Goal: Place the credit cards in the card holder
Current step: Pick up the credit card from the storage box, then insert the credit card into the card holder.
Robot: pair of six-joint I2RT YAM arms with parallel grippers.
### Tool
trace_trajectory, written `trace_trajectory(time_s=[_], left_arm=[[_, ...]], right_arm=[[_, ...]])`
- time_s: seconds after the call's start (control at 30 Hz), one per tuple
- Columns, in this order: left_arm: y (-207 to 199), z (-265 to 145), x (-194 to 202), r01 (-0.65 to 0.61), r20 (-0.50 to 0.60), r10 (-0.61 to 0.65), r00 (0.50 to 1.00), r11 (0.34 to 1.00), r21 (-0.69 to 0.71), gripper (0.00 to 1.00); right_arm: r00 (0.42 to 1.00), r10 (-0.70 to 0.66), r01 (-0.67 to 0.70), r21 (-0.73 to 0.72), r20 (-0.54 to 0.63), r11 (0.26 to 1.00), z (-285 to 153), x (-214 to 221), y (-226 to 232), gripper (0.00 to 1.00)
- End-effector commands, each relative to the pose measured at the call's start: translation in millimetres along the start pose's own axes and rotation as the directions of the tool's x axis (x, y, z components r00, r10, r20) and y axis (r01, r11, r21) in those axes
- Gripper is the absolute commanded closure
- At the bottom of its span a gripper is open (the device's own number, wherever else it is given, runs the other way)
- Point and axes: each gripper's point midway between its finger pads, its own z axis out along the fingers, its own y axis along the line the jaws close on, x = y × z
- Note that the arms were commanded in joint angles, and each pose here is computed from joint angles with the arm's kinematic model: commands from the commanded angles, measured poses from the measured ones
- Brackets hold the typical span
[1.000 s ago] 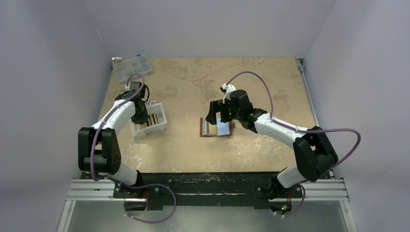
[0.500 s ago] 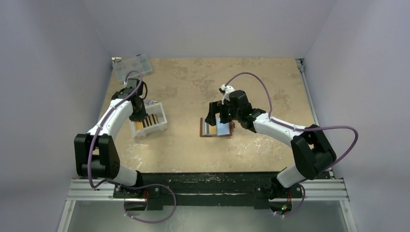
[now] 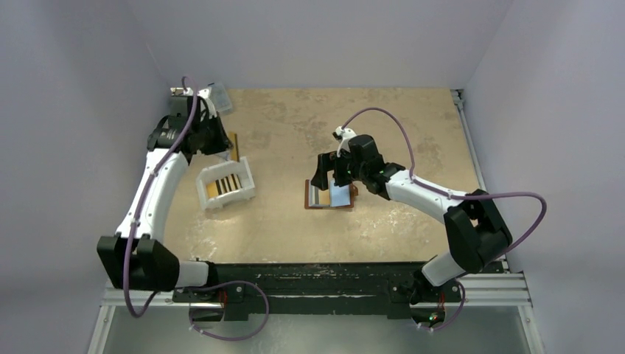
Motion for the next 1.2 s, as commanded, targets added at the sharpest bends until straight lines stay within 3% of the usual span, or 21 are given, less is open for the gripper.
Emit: trace_trajectory(time_s=[0.0, 0.13, 0.3, 0.4, 0.43, 0.53, 0.67, 0.8, 1.17], left_arm=[[-112.1, -53.8, -31.7, -0.081, 0.176, -0.035, 0.984, 0.788, 0.61, 1.0], [-155.3, -65.8, -21.8, -0.104, 0.215, -0.124, 0.969, 0.584, 0.805, 1.0], [-197.5, -43.9, 25.4, -0.077, 0.138, -0.094, 0.986, 0.473, 0.878, 1.0], [-222.6, -12.3, 70.9, -0.023, 0.027, -0.002, 1.0, 0.469, 0.883, 1.0], [-224.5, -1.8, 81.4, -0.001, -0.003, 0.006, 1.0, 0.485, 0.874, 1.0], [-223.9, 24.9, 106.7, 0.089, -0.124, 0.035, 0.992, 0.508, 0.857, 1.0], [-224.7, 40.5, 139.9, 0.163, -0.25, 0.114, 0.961, 0.494, 0.854, 1.0], [-219.3, 65.0, 171.2, 0.167, -0.335, 0.196, 0.921, 0.579, 0.798, 1.0], [-213.8, 106.7, 200.4, 0.231, -0.437, 0.167, 0.884, 0.658, 0.717, 1.0]], right_arm=[[0.999, -0.014, 0.02, -0.127, 0.045, 0.992, -18.3, -28.2, 32.2, 0.01], [0.997, 0.025, -0.005, -0.259, 0.073, 0.966, -40.1, -29.6, 55.8, 0.01], [0.986, 0.128, -0.096, -0.266, 0.108, 0.959, -60.7, -17.0, 38.2, 0.02], [0.984, 0.172, -0.16, -0.196, 0.046, 0.967, -55.7, 5.4, 4.9, 0.03], [0.983, 0.182, -0.176, -0.21, 0.012, 0.962, -53.2, 13.7, 0.9, 0.09], [0.98, 0.178, -0.194, -0.238, -0.088, 0.952, -43.0, 35.3, -5.0, 0.44], [0.974, 0.204, -0.219, -0.173, -0.102, 0.96, -25.7, 45.6, -23.6, 0.62], [0.972, 0.218, -0.227, -0.098, -0.093, 0.969, -10.0, 48.2, -47.4, 0.78], [0.96, 0.273, -0.268, 0.071, -0.067, 0.961, 3.6, 66.4, -93.5, 0.95]])
